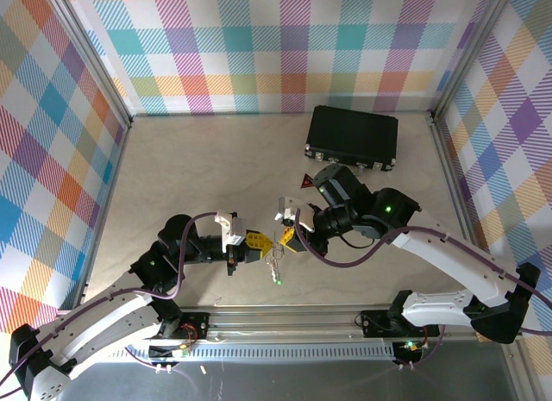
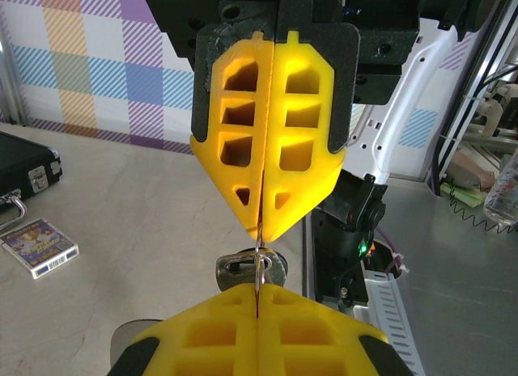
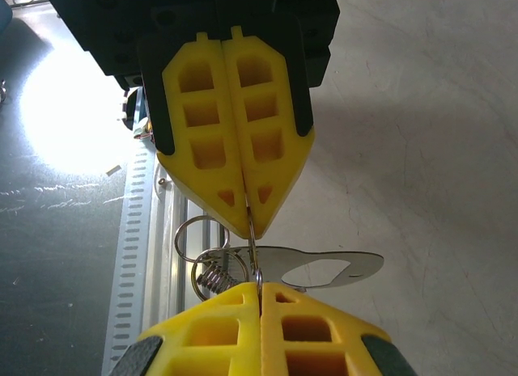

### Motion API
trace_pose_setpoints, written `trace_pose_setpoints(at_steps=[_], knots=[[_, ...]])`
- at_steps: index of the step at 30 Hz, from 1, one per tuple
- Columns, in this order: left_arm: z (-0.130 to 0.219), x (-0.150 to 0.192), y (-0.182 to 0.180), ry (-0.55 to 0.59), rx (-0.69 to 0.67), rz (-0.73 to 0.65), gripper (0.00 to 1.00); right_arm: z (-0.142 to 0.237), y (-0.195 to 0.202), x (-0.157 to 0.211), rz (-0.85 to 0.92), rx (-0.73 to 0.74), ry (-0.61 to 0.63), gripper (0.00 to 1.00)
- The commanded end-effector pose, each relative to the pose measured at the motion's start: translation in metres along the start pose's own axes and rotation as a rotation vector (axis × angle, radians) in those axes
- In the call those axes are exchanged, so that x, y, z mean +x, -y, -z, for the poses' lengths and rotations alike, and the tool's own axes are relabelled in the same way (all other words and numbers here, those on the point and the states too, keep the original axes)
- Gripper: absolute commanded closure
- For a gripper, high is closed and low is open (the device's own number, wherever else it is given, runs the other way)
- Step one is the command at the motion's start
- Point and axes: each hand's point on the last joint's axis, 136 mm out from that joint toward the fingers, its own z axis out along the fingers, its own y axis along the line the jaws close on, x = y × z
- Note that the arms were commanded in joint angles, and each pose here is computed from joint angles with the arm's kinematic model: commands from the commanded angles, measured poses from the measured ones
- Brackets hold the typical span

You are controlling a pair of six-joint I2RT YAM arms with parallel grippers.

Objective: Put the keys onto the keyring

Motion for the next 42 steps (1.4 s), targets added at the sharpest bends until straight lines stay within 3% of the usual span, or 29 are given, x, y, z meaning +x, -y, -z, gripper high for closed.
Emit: trace_pose_setpoints(at_steps=[1, 42], knots=[[0.0036, -0.0202, 0.0063, 0.053, 0.01, -0.053, 1.0, 0.0028, -0.0095, -0.001, 0.021, -0.033, 0.019, 1.0], [0.0037, -0.0217, 0.0077, 0.056, 0.017, -0.056, 1.0, 0.0004, -0.0076, -0.0036, 0.013, -0.033, 0.027, 1.0]])
